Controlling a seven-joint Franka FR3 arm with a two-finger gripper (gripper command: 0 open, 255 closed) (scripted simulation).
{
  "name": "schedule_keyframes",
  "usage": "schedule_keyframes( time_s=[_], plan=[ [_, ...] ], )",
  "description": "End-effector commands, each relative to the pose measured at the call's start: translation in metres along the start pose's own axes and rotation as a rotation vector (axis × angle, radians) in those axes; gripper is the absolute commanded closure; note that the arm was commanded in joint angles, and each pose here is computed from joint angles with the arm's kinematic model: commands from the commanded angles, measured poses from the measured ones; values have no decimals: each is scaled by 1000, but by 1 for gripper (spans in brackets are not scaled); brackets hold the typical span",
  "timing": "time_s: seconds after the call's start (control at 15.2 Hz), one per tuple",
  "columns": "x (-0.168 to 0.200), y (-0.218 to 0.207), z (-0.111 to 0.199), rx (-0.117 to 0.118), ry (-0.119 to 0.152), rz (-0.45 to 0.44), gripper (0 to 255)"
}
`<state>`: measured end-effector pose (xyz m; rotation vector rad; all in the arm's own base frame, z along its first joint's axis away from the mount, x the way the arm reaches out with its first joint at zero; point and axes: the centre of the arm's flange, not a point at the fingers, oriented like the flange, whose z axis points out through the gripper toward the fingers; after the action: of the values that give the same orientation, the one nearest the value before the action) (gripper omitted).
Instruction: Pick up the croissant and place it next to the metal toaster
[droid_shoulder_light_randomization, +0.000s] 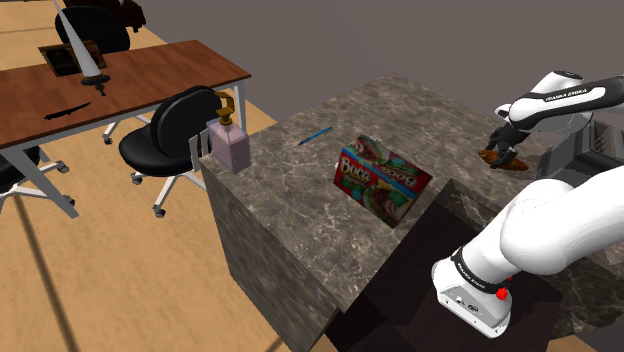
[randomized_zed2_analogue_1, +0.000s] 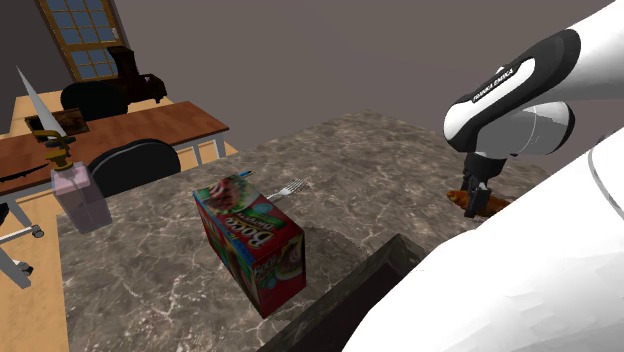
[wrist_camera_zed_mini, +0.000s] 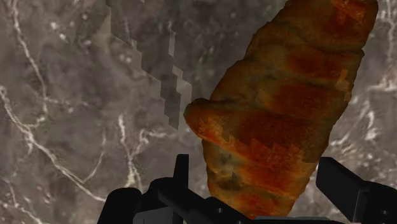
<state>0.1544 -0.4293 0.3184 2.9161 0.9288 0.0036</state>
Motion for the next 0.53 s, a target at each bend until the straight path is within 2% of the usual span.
schedule_keyframes(
  time_s=[0.0, 0.13, 0.2, 0.46],
  plan=[
    [0, 0, 0, 0, 0, 0, 0],
    [0, 0, 0, 0, 0, 0, 0],
    [0, 0, 0, 0, 0, 0, 255],
    [0, 0, 0, 0, 0, 0, 255]
  ],
)
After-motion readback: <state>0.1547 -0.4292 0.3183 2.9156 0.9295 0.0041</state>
